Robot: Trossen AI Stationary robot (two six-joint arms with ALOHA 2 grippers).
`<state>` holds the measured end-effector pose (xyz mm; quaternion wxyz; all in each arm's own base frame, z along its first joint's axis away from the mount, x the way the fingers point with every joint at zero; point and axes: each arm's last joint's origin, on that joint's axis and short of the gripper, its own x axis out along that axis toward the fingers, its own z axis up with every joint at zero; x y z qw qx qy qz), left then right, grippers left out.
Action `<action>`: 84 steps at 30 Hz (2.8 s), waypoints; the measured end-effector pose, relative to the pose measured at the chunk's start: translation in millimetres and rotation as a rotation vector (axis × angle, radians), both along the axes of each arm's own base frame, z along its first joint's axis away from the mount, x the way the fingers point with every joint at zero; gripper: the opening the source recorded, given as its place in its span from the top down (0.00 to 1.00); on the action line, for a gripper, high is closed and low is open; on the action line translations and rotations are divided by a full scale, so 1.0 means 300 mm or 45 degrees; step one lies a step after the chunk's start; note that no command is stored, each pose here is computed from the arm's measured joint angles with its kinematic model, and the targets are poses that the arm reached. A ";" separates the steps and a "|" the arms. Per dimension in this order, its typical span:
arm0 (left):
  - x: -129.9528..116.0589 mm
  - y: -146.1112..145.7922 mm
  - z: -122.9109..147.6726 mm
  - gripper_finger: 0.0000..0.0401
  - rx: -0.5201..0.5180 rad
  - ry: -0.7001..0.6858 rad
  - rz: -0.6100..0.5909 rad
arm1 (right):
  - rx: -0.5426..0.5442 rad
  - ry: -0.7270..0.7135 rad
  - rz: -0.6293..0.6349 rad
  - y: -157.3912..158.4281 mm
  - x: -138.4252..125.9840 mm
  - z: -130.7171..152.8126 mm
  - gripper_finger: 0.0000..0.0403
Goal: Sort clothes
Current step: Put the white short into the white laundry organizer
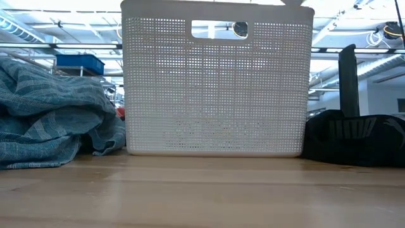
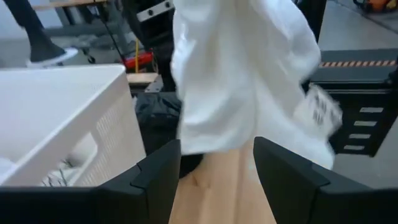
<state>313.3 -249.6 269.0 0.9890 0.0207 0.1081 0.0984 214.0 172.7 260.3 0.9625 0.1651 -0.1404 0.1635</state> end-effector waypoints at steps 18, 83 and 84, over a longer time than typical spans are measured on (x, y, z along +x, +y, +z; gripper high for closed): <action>-0.026 -0.066 -0.167 0.47 -0.371 0.067 0.178 | 0.002 0.426 -0.456 0.142 0.211 -0.156 1.00; -0.139 -0.045 -0.360 0.98 -0.704 0.423 0.549 | 0.040 0.968 -0.555 0.100 0.186 -0.322 0.51; -0.140 -0.045 -0.361 0.98 -0.699 0.426 0.550 | 0.070 1.011 -0.599 0.090 0.179 -0.337 0.52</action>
